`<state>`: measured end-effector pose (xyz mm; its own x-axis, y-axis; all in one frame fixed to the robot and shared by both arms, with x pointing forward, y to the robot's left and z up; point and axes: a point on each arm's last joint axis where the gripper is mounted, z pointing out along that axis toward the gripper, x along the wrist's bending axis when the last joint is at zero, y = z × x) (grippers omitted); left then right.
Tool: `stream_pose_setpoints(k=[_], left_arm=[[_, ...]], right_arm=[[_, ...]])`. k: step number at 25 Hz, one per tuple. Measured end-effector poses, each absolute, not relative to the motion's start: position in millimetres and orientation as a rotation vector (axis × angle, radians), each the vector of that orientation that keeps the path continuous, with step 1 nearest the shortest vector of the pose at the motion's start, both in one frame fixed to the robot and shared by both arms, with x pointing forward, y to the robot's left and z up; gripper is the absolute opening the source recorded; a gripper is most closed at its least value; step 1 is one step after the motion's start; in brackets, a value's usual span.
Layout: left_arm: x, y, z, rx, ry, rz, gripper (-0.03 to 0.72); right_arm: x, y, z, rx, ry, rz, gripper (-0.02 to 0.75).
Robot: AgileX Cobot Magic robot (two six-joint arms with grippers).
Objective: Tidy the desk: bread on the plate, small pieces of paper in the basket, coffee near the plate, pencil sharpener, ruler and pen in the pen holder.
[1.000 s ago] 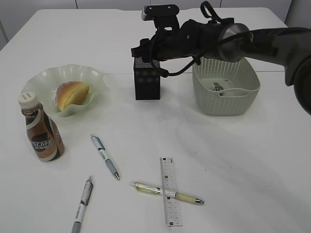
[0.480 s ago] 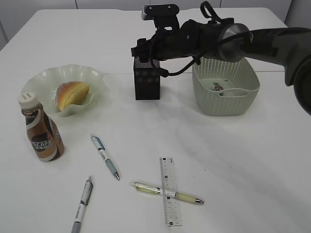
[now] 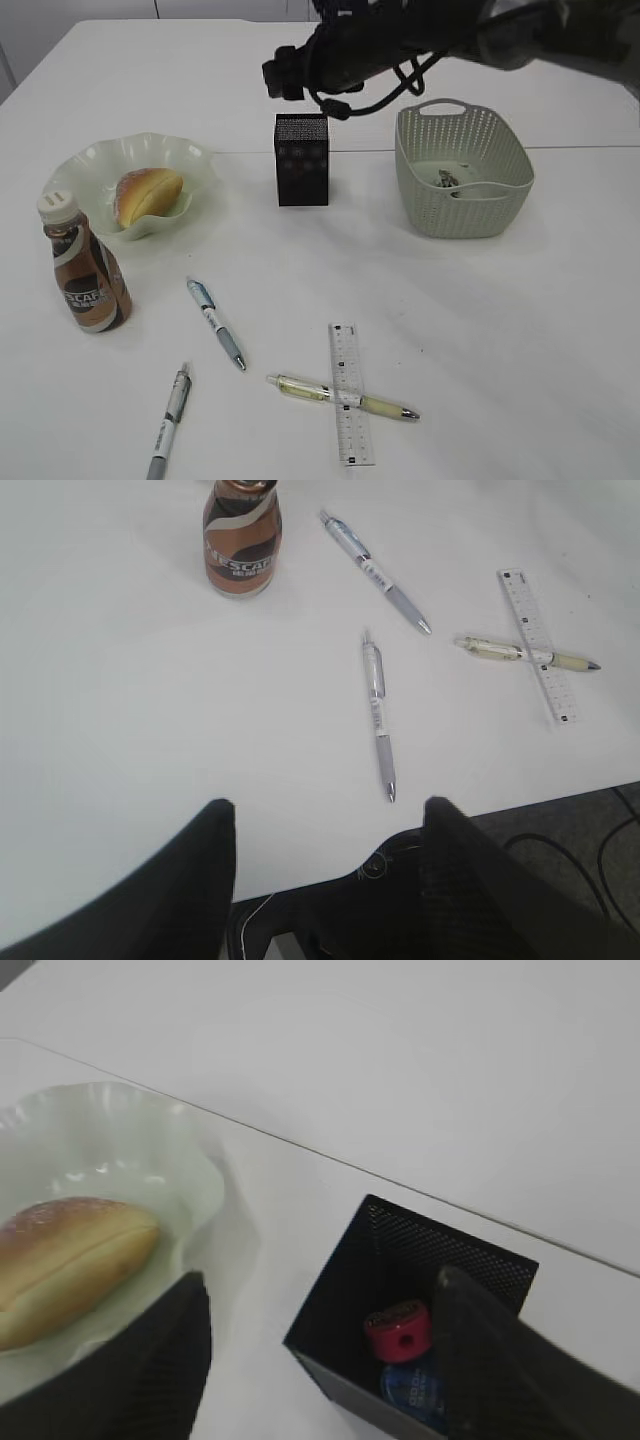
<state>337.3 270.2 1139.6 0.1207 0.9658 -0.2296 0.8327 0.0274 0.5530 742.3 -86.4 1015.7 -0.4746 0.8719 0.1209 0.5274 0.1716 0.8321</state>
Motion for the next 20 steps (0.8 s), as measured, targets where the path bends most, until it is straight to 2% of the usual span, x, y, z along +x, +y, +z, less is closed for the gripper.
stream_pose_setpoints(k=[5,9,20], left_arm=[[337.3,270.2,1139.6,1.846,1.725,0.307,0.433],[337.3,270.2,1139.6,1.853,1.719,0.310,0.433],[336.0,264.3,1140.7,1.829,1.691,0.232,0.433]], right_arm=[[715.1,-91.3,1070.7,1.292,2.161,1.223,0.498],[689.4,-96.7,1097.3,1.282,2.305,1.153,0.498],[646.2,-109.7,1115.2,1.452,2.581,0.895,0.498]])
